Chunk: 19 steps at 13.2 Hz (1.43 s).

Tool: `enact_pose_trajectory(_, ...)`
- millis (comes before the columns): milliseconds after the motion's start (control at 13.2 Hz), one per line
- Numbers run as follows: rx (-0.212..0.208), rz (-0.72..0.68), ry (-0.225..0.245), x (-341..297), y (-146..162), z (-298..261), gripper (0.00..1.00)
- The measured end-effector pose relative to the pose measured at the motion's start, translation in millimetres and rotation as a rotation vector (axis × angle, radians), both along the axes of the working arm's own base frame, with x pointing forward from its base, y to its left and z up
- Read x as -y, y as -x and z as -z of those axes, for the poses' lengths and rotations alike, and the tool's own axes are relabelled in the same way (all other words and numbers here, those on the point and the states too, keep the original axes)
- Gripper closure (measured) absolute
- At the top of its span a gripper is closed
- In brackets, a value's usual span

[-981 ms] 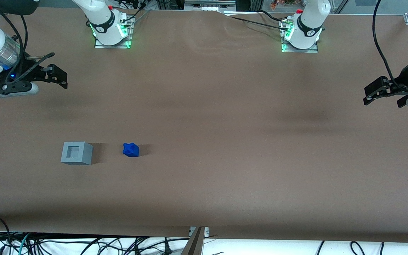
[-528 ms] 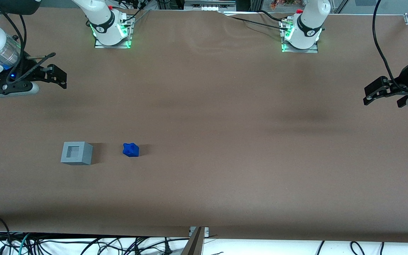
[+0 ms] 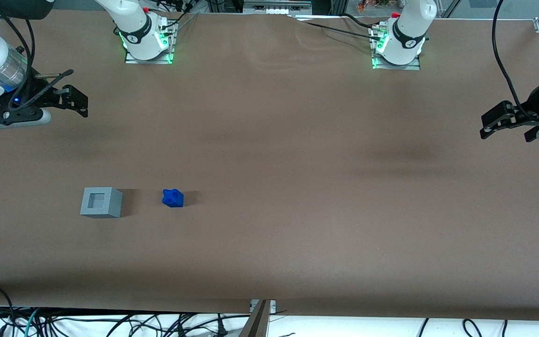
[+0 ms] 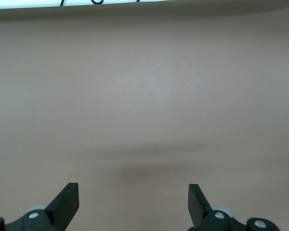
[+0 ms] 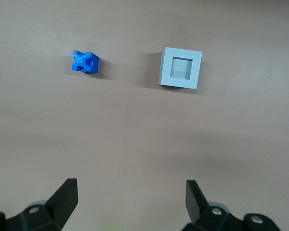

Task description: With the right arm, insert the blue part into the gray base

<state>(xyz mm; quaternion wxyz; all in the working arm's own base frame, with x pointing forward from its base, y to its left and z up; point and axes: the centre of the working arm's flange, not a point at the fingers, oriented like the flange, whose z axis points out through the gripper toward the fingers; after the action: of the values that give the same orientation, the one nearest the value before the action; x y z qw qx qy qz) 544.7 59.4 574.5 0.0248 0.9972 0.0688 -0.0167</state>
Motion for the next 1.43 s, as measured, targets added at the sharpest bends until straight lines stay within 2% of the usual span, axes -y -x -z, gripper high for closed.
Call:
enact_pose_trajectory(830,0.000,0.004,0.001,0,0,0,0.00)
enact_pose_trajectory(981,0.013,0.032,0.000,-3,-3,1,0.00)
enact_pose_trajectory(1208,0.052,0.072,-0.014,-20,-24,26,0.00)
enact_pose_trajectory(1434,0.079,0.135,-0.052,-63,-56,89,0.00)
